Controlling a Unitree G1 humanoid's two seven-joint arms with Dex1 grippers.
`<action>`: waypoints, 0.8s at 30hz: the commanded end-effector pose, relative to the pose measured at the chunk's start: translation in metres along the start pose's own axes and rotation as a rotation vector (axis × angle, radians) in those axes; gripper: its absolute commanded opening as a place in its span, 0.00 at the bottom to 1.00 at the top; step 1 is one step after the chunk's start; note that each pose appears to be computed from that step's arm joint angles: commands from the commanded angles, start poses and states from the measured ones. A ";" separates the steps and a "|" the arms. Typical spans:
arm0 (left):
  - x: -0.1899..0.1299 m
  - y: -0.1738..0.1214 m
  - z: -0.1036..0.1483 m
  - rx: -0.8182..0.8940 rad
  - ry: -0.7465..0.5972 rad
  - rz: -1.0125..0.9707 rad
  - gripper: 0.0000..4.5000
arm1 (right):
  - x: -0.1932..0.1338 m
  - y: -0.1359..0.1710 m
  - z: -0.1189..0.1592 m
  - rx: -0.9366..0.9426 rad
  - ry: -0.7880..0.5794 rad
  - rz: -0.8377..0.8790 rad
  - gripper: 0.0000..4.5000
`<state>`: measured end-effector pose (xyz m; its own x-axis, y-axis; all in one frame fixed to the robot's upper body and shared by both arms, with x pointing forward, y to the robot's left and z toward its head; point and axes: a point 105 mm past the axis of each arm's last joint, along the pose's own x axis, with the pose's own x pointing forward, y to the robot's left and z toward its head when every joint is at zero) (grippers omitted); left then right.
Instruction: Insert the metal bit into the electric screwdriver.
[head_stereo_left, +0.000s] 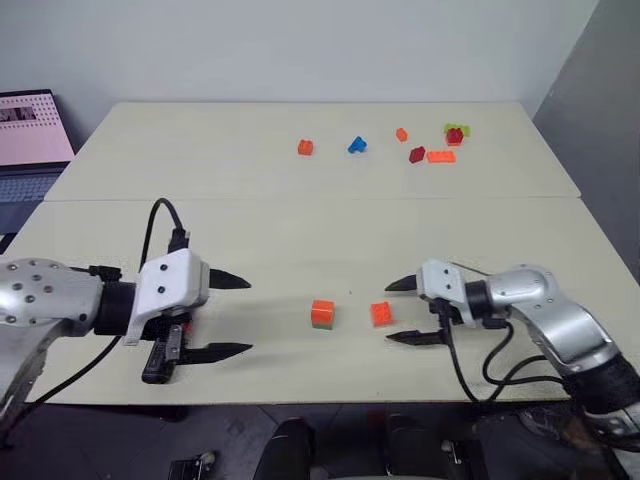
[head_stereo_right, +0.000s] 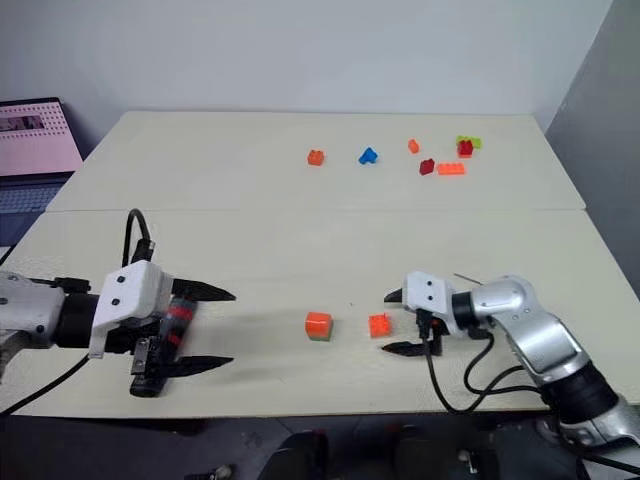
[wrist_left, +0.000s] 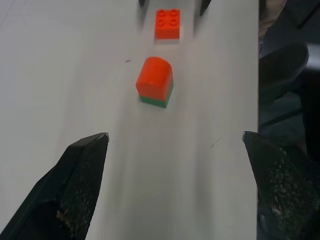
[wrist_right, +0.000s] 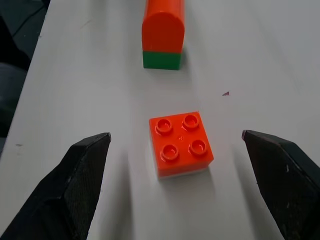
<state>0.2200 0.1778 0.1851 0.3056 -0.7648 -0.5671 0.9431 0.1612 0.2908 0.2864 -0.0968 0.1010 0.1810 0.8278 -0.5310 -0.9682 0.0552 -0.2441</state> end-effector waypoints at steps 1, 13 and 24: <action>0.007 -0.002 0.011 0.049 -0.049 0.007 1.00 | 0.005 -0.009 -0.002 -0.047 0.005 -0.010 0.98; 0.016 -0.005 0.004 0.004 -0.124 0.012 1.00 | 0.009 -0.007 -0.001 -0.097 -0.036 0.014 0.49; 0.026 -0.003 0.013 0.019 -0.213 0.038 1.00 | -0.017 -0.021 0.014 -0.094 -0.098 -0.116 0.32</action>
<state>0.2231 0.1558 0.1712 0.3008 -0.8564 -0.4196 0.9380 0.1862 0.2924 0.2946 -0.0945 0.0944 0.1828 0.8491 -0.4956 -0.9511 0.0250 -0.3079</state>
